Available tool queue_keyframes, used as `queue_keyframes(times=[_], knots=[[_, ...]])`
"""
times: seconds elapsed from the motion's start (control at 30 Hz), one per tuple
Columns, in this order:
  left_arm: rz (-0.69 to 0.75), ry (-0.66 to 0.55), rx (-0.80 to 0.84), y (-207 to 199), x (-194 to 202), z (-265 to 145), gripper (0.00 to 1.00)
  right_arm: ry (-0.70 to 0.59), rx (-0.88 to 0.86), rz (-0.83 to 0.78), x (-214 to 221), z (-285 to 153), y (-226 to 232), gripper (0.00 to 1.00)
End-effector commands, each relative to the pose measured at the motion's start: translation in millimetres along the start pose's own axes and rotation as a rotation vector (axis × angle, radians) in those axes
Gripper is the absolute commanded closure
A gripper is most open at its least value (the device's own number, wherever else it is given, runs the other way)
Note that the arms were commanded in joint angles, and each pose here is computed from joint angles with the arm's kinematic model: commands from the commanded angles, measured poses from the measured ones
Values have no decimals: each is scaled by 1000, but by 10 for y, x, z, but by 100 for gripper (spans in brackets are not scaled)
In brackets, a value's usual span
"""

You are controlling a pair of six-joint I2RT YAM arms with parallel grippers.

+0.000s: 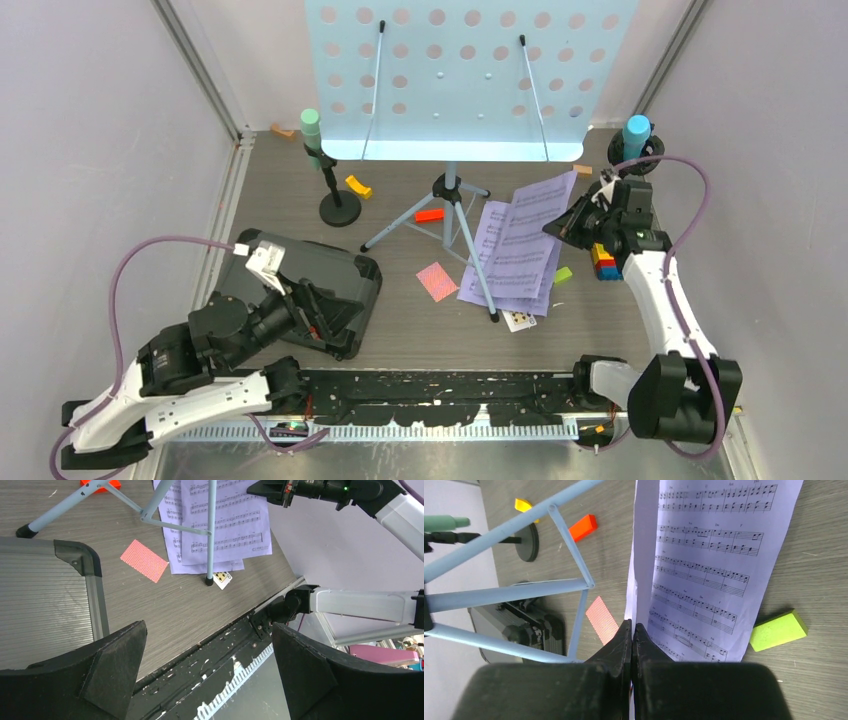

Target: Pack up the instrument practice props

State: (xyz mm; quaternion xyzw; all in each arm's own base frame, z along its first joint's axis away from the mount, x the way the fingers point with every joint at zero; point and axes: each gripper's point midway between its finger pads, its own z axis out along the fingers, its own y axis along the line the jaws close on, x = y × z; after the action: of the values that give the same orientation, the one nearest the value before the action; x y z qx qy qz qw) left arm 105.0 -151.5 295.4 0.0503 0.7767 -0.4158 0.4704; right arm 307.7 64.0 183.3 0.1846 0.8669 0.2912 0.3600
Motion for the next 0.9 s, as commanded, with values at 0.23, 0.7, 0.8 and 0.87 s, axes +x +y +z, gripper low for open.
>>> queue_keyframes(times=[0.23, 0.7, 0.8, 0.87], knots=[[-2, 31, -13, -68, 64, 168, 1, 81, 86, -123, -68, 378, -185, 97], [-5, 66, -94, 131, 254, 253, 1, 154, 307, -247, 64, 578, -497, 86], [-3, 58, -121, 195, 255, 248, 1, 136, 332, -255, 45, 546, -529, 79], [0, 60, -141, 233, 269, 257, 1, 117, 337, -260, 15, 503, -517, 74]])
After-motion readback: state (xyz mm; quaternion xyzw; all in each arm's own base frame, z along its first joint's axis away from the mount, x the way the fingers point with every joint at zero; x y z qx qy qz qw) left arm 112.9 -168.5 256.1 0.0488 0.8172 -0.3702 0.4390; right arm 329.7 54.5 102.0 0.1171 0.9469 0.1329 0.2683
